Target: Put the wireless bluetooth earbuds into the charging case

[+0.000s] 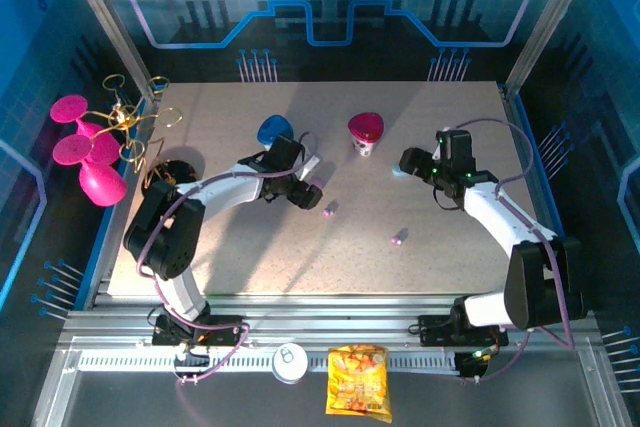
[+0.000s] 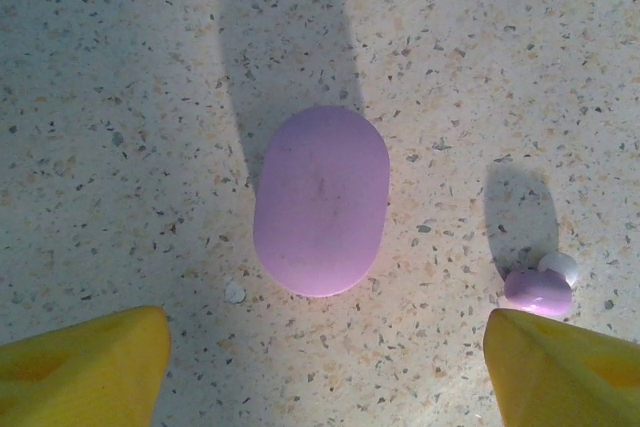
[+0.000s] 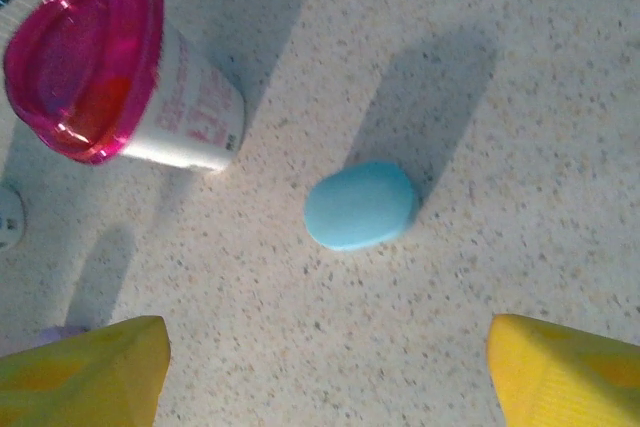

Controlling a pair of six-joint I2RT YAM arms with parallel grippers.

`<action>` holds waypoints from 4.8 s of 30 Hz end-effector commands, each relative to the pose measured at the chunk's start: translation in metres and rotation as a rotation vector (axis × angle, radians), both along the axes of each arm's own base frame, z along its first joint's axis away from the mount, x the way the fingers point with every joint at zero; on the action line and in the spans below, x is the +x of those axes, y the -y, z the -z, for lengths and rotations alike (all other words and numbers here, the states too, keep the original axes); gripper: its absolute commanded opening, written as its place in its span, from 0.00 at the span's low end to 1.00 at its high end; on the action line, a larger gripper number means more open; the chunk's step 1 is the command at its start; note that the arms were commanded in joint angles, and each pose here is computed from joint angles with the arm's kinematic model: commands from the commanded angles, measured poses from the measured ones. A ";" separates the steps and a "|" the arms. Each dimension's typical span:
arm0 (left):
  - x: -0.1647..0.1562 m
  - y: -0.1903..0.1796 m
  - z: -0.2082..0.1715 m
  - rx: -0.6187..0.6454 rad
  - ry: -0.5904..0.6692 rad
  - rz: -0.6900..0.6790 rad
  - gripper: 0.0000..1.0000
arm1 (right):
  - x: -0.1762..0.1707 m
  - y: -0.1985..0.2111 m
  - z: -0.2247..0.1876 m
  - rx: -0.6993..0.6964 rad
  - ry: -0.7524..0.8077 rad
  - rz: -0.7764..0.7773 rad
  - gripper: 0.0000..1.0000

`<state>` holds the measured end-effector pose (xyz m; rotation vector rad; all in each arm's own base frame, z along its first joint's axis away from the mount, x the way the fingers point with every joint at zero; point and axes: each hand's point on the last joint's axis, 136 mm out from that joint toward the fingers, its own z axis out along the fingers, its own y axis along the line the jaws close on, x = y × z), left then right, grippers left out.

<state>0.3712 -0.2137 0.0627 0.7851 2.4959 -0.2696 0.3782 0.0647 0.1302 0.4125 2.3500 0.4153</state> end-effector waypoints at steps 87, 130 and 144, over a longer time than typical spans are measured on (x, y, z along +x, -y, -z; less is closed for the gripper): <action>-0.091 0.091 -0.141 -0.495 0.494 0.709 0.31 | -0.088 -0.193 -0.073 0.577 -0.113 -0.684 0.16; -0.075 0.092 -0.249 -1.036 0.891 0.552 0.77 | -0.100 -0.174 -0.189 1.116 0.170 -0.692 0.09; -0.080 0.093 -0.250 -1.041 0.885 0.572 0.60 | -0.104 -0.189 -0.194 1.136 0.162 -0.731 0.08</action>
